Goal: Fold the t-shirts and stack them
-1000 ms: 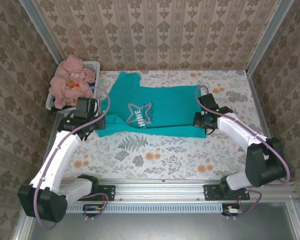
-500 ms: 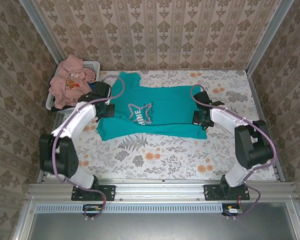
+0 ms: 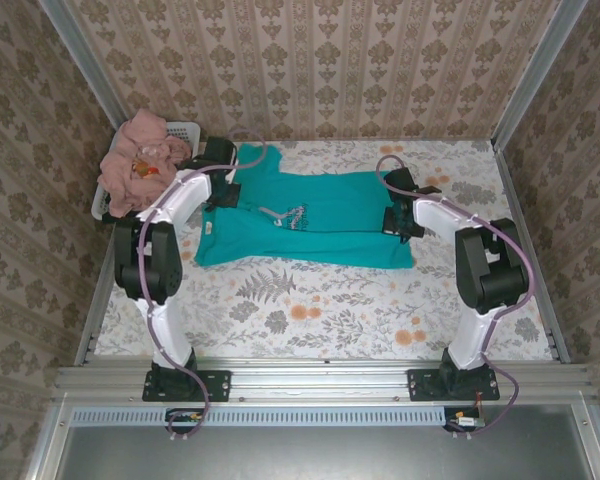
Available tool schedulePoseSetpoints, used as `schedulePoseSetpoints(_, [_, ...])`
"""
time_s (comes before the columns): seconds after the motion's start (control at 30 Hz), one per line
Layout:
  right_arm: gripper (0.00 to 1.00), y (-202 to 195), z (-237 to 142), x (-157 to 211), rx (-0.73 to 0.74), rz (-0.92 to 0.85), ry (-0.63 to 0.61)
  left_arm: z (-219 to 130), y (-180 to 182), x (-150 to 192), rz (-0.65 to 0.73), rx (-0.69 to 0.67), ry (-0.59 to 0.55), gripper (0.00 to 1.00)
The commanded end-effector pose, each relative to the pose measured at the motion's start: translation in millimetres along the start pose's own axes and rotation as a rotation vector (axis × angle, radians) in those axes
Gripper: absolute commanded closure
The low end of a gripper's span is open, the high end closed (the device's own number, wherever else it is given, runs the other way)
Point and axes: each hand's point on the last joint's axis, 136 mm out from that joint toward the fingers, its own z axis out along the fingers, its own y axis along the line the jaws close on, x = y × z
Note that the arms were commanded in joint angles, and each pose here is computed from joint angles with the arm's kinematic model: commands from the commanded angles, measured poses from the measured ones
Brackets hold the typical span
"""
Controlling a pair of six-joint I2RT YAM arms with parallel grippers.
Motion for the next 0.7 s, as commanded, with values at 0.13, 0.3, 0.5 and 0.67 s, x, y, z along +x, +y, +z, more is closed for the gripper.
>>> schedulePoseSetpoints(0.13, [1.0, 3, -5, -25, 0.015, -0.062, -0.029, 15, 16, 0, 0.028, -0.029, 0.032, 1.0])
schedulePoseSetpoints(0.3, [1.0, 5, 8, -20, 0.03, -0.069, 0.027, 26, 17, -2, 0.003, -0.006, 0.047, 0.77])
schedulePoseSetpoints(0.5, [0.79, -7, -3, -23, 0.077, -0.046, 0.018, 7, 23, 0, -0.026, -0.014, 0.026, 0.47])
schedulePoseSetpoints(0.67, [0.61, -2, -32, -12, 0.057, -0.042, -0.027, -21, 25, 39, -0.137, -0.004, 0.04, 0.41])
